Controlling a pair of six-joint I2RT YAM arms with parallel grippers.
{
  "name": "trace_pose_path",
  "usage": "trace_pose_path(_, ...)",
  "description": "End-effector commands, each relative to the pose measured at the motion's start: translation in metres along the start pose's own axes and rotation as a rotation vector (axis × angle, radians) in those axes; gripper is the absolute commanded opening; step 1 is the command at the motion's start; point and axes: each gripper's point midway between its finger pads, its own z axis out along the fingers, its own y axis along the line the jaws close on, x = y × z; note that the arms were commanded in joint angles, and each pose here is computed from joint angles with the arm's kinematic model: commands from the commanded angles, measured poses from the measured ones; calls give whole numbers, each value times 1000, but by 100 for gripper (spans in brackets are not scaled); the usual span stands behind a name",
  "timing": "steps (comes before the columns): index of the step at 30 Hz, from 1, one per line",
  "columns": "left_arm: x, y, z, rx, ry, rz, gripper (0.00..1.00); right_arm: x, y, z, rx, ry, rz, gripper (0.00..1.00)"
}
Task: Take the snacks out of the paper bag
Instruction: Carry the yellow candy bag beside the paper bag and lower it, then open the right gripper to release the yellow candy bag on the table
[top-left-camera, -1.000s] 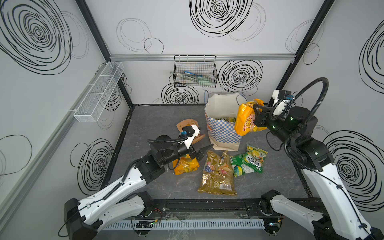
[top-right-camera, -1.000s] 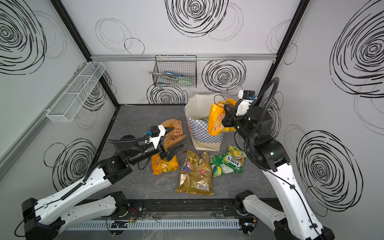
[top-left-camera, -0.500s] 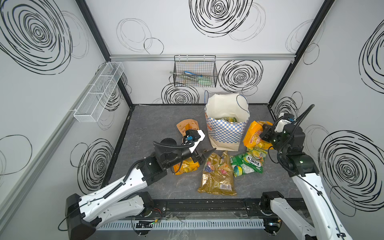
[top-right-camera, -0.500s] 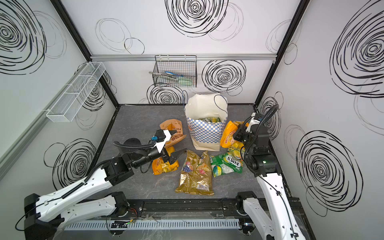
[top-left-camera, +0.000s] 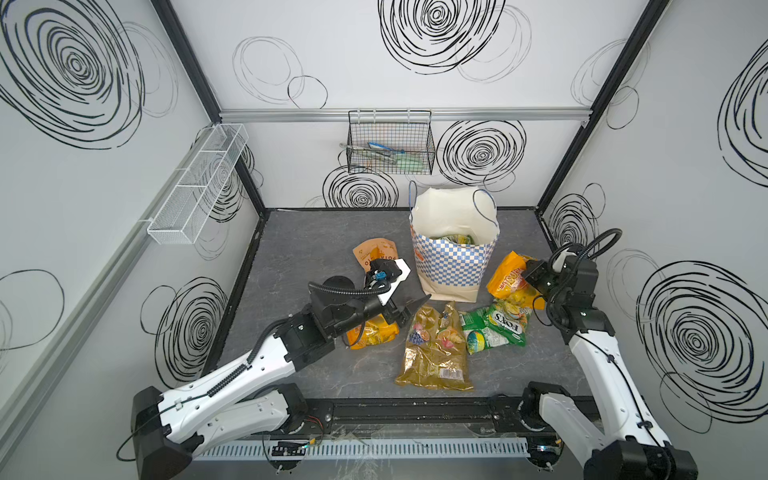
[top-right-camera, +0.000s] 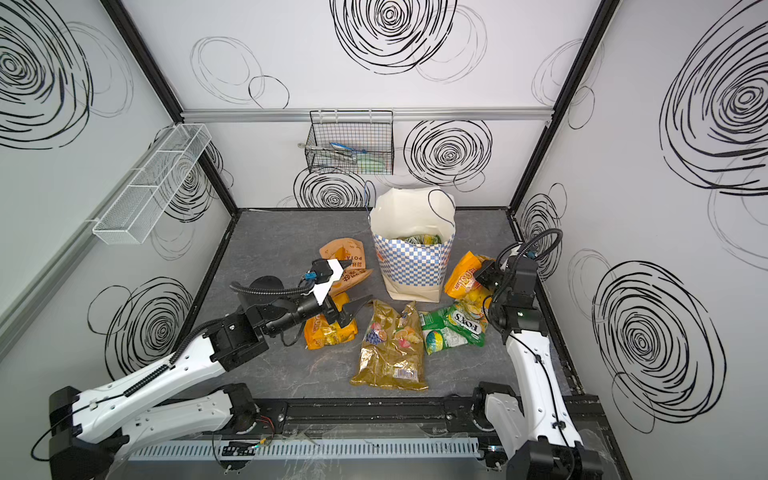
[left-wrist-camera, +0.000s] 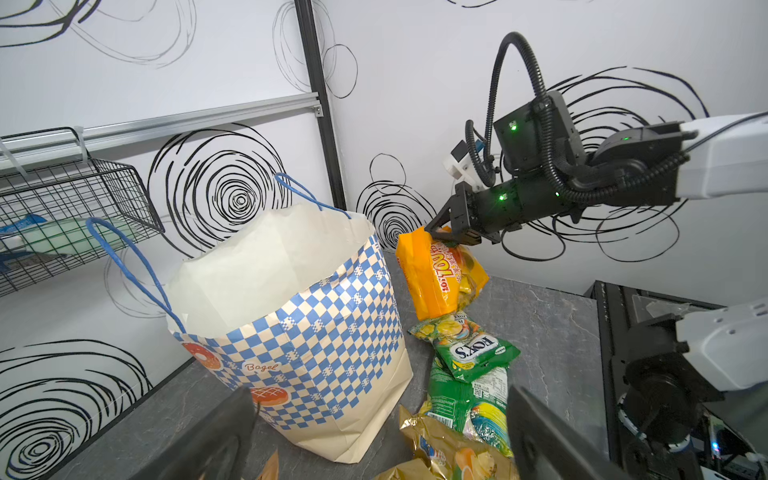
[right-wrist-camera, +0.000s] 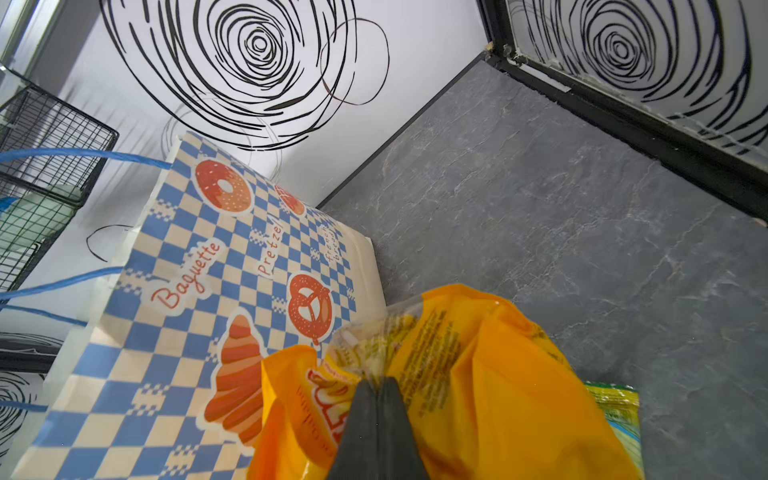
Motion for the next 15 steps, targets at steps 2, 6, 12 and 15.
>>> trace_pose_path(2,-14,0,-1,-4,-41,19,96,-34,20,10,-98,-123,33,0)
trace_pose_path(6,-14,1,-1,-8,-39,19,96,-34,9,31,-77,-104,57,0)
trace_pose_path(12,-15,2,-1,-13,-39,15,96,-23,-6,68,-48,-37,100,0)
trace_pose_path(15,-15,4,-1,-25,-37,13,96,-16,-12,88,-21,22,124,0)
